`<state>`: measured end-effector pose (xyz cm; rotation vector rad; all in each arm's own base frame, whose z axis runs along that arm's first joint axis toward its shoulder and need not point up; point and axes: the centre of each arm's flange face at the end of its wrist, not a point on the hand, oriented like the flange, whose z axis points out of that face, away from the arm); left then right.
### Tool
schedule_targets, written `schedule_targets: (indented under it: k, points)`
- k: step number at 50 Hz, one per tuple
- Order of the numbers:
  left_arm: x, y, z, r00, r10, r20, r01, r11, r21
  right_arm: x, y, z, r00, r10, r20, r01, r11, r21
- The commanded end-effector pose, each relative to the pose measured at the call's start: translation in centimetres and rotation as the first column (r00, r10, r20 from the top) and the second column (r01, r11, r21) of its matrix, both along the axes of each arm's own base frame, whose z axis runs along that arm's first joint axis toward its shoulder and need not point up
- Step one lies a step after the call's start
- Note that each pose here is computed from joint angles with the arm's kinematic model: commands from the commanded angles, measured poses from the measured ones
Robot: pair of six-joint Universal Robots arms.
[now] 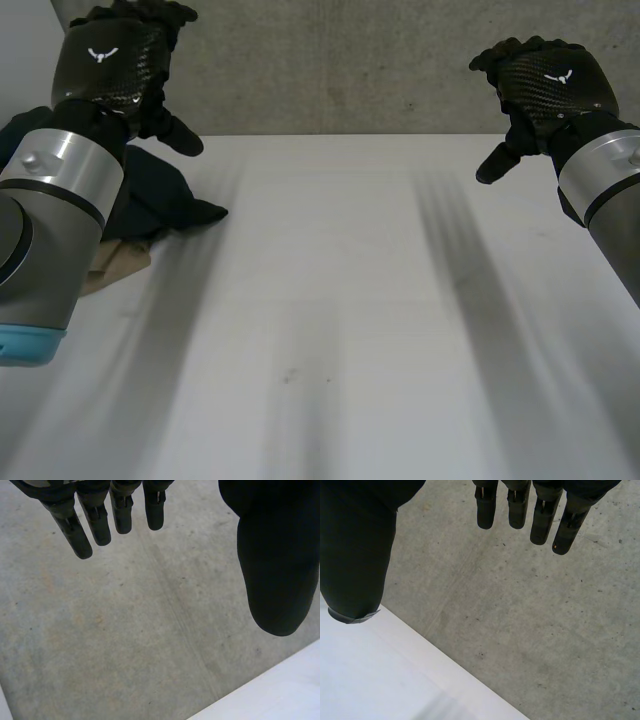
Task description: Fold the laundry.
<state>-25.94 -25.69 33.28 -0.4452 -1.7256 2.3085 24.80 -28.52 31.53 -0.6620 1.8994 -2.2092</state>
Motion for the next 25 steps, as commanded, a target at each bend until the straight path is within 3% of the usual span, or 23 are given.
schedule_targets:
  k: [1,6,7,11,17,25]
  points:
    - [2.6,-4.9,-3.5,0.947,0.088,0.308,-0.081,0.996,-0.036,0.0,0.0,0.1,1.000,0.000,-0.001,0.000,1.000,-0.002]
    - [6.3,-9.8,-7.0,0.843,0.208,0.496,-0.210,0.976,-0.054,0.1,0.1,-0.1,1.000,0.004,-0.002,-0.004,1.000,0.002]
    - [6.9,-11.2,-8.2,0.810,0.225,0.542,-0.233,0.971,-0.055,0.1,0.1,-0.1,1.000,0.004,-0.003,-0.004,1.000,0.004]
    - [9.0,-14.4,-11.4,0.747,0.248,0.616,-0.289,0.957,-0.035,0.1,0.2,-0.3,1.000,0.006,-0.008,-0.006,1.000,0.009]
    - [11.8,-17.3,-14.3,0.706,0.274,0.653,-0.354,0.935,-0.010,0.2,0.2,-0.6,1.000,0.007,-0.012,-0.007,1.000,0.016]
    - [11.9,-18.6,-15.1,0.702,0.289,0.650,-0.359,0.933,-0.028,0.2,0.1,-1.0,1.000,0.007,-0.019,-0.007,1.000,0.026]
